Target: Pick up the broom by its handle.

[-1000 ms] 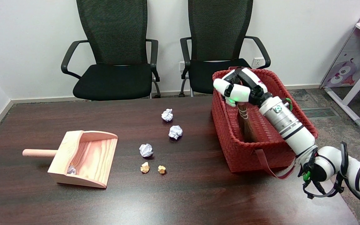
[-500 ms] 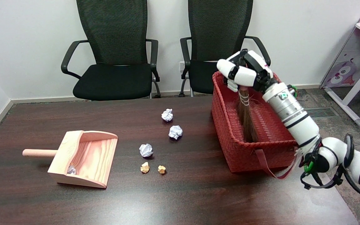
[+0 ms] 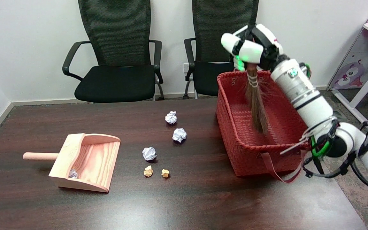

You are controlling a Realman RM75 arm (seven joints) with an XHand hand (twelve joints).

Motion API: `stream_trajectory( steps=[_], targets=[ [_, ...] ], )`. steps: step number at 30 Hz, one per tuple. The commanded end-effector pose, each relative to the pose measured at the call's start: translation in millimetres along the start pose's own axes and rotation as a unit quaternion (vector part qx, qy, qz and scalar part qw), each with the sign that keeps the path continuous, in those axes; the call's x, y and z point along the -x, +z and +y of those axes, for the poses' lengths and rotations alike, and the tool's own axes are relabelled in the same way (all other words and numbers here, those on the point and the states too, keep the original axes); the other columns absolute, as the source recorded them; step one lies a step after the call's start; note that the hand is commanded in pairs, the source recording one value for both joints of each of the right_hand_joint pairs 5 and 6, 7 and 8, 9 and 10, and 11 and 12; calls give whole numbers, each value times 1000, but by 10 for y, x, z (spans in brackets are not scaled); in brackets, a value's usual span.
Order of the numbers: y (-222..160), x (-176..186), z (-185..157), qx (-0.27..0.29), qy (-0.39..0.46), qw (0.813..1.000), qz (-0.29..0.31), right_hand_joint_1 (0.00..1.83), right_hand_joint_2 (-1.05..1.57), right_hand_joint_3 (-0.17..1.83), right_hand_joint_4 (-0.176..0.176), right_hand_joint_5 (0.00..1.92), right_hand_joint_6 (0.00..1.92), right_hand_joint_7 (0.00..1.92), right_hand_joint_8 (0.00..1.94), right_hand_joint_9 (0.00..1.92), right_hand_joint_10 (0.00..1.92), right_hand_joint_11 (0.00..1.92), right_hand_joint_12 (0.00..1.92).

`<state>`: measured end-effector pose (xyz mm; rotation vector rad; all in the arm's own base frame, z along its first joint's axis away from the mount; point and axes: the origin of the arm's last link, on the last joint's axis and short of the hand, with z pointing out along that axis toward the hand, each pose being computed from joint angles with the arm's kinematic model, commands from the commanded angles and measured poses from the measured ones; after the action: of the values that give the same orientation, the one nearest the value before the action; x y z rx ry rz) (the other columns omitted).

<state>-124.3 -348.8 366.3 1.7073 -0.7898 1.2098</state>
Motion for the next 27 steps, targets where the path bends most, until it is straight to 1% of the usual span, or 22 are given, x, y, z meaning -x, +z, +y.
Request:
stream_trajectory(
  steps=[1,4,6,9,14,16,18,22,27],
  targets=[
    [510,23,-920,-51,-3,998,-40,1088,1571,1416,49,1920,1920,1920,1920,1920,1920,1920,1920],
    [558,80,-969,-55,37,997,-44,1089,1571,1466,49,1920,1920,1920,1920,1920,1920,1920,1920],
    [579,114,-1014,-60,47,996,-48,1090,1571,1475,48,1920,1920,1920,1920,1920,1920,1920,1920],
    [604,167,-1173,-77,38,994,-67,1089,1571,1513,48,1920,1920,1920,1920,1920,1920,1920,1920],
    [574,258,-1298,-100,54,991,-69,1075,1571,1680,49,1920,1920,1920,1920,1920,1920,1920,1920],
    [557,363,-1277,-97,94,988,-69,1071,1571,1704,51,1920,1920,1920,1920,1920,1920,1920,1920],
    [542,459,-1241,-89,117,986,-75,1068,1571,1721,49,1920,1920,1920,1920,1920,1920,1920,1920],
    [517,608,-1181,-81,135,984,-83,1046,1571,1833,49,1920,1920,1920,1920,1920,1920,1920,1920],
    [486,835,-1082,-65,173,978,-97,1009,1571,1833,50,1920,1920,1920,1920,1920,1920,1920,1920]
  ],
)
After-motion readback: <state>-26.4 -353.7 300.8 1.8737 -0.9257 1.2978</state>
